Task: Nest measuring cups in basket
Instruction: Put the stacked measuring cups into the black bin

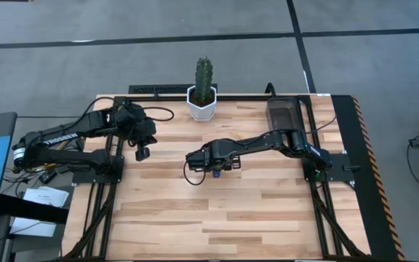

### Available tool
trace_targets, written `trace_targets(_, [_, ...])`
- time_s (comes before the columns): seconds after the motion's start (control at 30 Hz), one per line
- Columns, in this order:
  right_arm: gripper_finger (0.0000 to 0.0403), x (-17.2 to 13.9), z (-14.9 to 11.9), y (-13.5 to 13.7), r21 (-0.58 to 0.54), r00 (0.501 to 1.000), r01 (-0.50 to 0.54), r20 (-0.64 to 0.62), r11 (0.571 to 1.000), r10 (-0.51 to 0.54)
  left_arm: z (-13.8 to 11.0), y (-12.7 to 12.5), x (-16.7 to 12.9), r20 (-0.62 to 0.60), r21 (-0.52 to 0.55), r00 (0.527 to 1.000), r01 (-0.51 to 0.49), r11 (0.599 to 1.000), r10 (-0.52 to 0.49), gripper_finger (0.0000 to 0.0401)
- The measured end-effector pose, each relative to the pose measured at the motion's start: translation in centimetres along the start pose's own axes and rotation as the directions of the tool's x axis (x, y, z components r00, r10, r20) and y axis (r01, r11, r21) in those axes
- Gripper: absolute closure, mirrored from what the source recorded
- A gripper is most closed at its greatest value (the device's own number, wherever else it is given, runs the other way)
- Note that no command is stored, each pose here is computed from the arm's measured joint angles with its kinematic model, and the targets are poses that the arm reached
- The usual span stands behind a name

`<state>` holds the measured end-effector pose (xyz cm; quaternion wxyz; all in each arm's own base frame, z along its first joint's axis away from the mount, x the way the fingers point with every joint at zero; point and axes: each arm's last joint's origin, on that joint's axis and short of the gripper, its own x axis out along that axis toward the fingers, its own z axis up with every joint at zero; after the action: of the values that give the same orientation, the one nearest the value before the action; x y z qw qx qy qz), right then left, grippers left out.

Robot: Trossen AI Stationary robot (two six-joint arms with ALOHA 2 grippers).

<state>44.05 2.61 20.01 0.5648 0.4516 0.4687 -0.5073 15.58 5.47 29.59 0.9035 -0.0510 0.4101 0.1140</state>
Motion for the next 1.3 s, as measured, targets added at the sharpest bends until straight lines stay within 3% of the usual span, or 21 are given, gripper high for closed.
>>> trace_targets(0.3, [0.0153, 0.9, 0.4, 0.6, 0.022, 0.996, -0.070, -0.045, 0.997, 0.071, 0.0, 0.0, 0.0, 0.000, 0.007, 1.000, 0.000, 1.000, 0.000, 0.0399])
trace_targets(0.8, [0.0157, 2.1, 0.8, 0.3, 0.046, 0.997, -0.047, -0.058, 0.998, 0.049, 0.0, 0.0, 0.0, 0.000, 0.008, 1.000, 0.001, 1.000, -0.001, 0.0399])
trace_targets(1.3, [0.0235, 2.1, 0.9, 0.2, 0.034, 0.998, -0.044, -0.046, 0.998, 0.046, 0.0, 0.0, 0.0, 0.005, 0.012, 1.000, 0.000, 1.000, 0.000, 0.0399])
